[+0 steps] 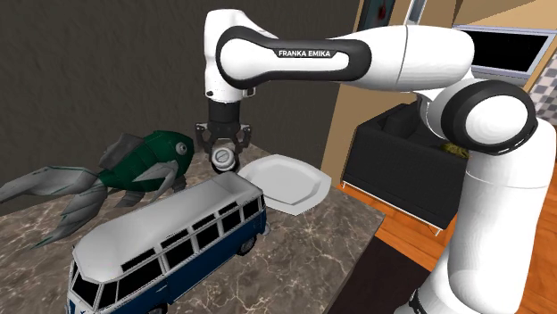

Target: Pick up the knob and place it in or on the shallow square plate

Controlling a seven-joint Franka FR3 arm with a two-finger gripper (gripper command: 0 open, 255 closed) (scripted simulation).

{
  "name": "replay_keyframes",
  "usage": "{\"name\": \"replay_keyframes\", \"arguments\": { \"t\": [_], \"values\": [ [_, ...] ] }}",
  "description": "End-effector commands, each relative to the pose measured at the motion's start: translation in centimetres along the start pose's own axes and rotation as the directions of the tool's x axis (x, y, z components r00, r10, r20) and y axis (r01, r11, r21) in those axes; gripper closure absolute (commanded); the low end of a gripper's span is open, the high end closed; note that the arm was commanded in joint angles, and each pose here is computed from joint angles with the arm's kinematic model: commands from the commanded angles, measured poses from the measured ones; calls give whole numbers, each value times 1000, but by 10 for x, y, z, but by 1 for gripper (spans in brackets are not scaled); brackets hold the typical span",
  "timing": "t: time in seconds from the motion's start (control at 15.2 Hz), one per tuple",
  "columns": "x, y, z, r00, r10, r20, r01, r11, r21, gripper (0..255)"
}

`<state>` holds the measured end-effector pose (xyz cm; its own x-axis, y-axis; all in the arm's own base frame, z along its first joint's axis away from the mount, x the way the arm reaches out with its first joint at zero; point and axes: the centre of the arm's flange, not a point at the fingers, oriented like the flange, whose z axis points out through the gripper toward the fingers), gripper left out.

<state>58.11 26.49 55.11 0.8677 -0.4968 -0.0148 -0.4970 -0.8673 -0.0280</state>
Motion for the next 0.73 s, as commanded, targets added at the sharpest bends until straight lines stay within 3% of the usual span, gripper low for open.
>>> {"name": "replay_keyframes", "arguments": {
  "t": [0.0,0.4,0.66],
  "values": [
    [-1,0,-11,1000,0,0,0,1000,0,255],
    [-1,-1,-43,1000,0,0,0,1000,0,255],
    [-18,49,-45,1000,0,0,0,1000,0,255]
  ]
}}
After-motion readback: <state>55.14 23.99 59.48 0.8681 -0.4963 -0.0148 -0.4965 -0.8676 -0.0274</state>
